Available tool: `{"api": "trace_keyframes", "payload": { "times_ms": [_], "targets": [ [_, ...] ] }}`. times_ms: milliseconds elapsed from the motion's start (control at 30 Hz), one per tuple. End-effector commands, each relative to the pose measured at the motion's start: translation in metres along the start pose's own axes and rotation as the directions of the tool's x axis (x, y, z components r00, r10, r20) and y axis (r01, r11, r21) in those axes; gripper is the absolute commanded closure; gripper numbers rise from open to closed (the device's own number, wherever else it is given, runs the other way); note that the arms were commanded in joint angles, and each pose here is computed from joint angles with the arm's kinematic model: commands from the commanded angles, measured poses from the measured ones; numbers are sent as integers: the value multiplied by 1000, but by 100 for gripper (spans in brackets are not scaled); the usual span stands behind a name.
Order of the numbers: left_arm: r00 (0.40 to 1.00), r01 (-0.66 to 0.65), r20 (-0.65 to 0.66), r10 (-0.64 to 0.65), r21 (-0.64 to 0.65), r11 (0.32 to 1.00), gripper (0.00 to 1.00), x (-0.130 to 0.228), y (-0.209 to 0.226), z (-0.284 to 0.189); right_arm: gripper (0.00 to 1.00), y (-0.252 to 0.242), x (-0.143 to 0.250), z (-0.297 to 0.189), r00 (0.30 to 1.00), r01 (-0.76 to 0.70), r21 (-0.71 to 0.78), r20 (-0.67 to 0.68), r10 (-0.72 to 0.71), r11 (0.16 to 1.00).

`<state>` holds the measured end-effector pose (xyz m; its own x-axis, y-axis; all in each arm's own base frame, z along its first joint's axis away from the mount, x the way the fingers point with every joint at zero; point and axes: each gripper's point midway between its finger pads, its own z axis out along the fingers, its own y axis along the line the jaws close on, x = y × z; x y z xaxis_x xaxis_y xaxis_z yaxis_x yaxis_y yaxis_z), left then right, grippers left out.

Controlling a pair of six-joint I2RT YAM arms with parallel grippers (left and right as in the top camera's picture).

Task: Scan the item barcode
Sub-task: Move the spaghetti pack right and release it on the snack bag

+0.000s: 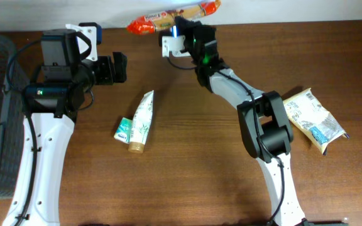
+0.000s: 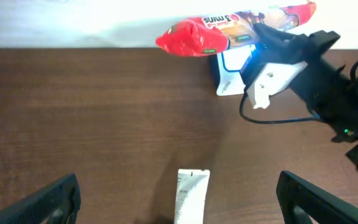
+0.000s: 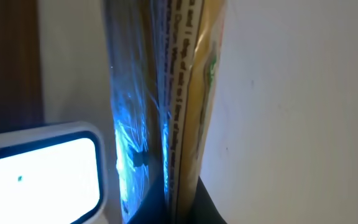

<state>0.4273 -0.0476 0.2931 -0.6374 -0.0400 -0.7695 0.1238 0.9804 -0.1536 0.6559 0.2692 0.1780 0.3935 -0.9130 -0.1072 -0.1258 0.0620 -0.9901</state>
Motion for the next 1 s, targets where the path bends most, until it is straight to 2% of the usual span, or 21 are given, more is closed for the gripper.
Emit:
{"api": "trace_keyframes", "payload": {
  "times_ms": [0, 67, 133, 167, 233, 267, 333, 367, 400, 433, 467, 533, 600, 667, 767, 867, 900, 967],
  "targets": [
    [1000, 5, 5, -5, 1, 1000, 1, -2, -1, -2, 96, -70, -12, 0, 999, -4, 138, 35, -1, 990],
    [1000, 5, 5, -5, 1, 1000, 1, -2, -1, -2, 96, -78, -13, -4, 1000, -4, 121, 26, 1, 993],
    [1000, 4, 5, -4, 1, 1000, 1, -2, -1, -2, 96, -106, -13, -18, 1000, -18, 103, 5, 17, 994],
    [1000, 5, 5, -5, 1, 1000, 1, -2, -1, -2, 96, -147, -15, -36, 979, -205, 152, 24, 204, 967],
    [1000, 5, 5, -5, 1, 1000, 1, -2, -1, -2, 96, -193, -13, -60, 941, -334, 211, 25, 337, 919],
    [1000, 5, 5, -5, 1, 1000, 1, -2, -1, -2, 96, -223, -4, -82, 880, -455, 268, -14, 475, 849],
    [1000, 4, 5, -4, 1, 1000, 1, -2, -1, -2, 96, -244, 12, -121, 691, -655, 335, -97, 716, 677],
    [1000, 5, 5, -5, 1, 1000, 1, -2, -1, -2, 96, -240, 13, -147, 483, -807, 321, -122, 867, 495],
    [1000, 5, 5, -5, 1, 1000, 1, -2, -1, -2, 96, -231, 16, -173, 229, -907, 327, -147, 962, 266],
    [1000, 5, 6, -5, 1, 1000, 1, -2, -1, -2, 96, -224, 21, -199, 39, -932, 349, -175, 984, 99],
    [1000, 5, 5, -5, 1, 1000, 1, -2, -1, -2, 96, -212, 30, -237, -112, -926, 377, -249, 962, -10],
    [1000, 4, 5, -4, 1, 1000, 1, -2, -1, -2, 96, -192, 51, -284, -309, -892, 427, -334, 890, -150],
    [1000, 4, 6, -4, 1, 1000, 1, -2, -1, -2, 96, -149, 91, -324, -516, -806, 538, -431, 740, -249],
    [1000, 5, 5, -5, 1, 1000, 1, -2, -1, -2, 96, -108, 137, -355, -650, -704, 663, -460, 605, -253],
    [1000, 5, 5, -5, 1, 1000, 1, -2, -1, -2, 96, -38, 211, -392, -801, -526, 820, -391, 453, -223],
    [1000, 5, 5, -5, 1, 1000, 1, -2, -1, -2, 96, 35, 261, -411, -877, -406, 882, -302, 374, -238],
    [1000, 4, 6, -4, 1, 1000, 1, -2, -1, -2, 92, 64, 280, -425, -896, -356, 903, -257, 363, -240],
    [1000, 5, 5, -5, 1, 1000, 1, -2, -1, -2, 43, 81, 302, -450, -907, -313, 920, -216, 362, -235]
  ]
}}
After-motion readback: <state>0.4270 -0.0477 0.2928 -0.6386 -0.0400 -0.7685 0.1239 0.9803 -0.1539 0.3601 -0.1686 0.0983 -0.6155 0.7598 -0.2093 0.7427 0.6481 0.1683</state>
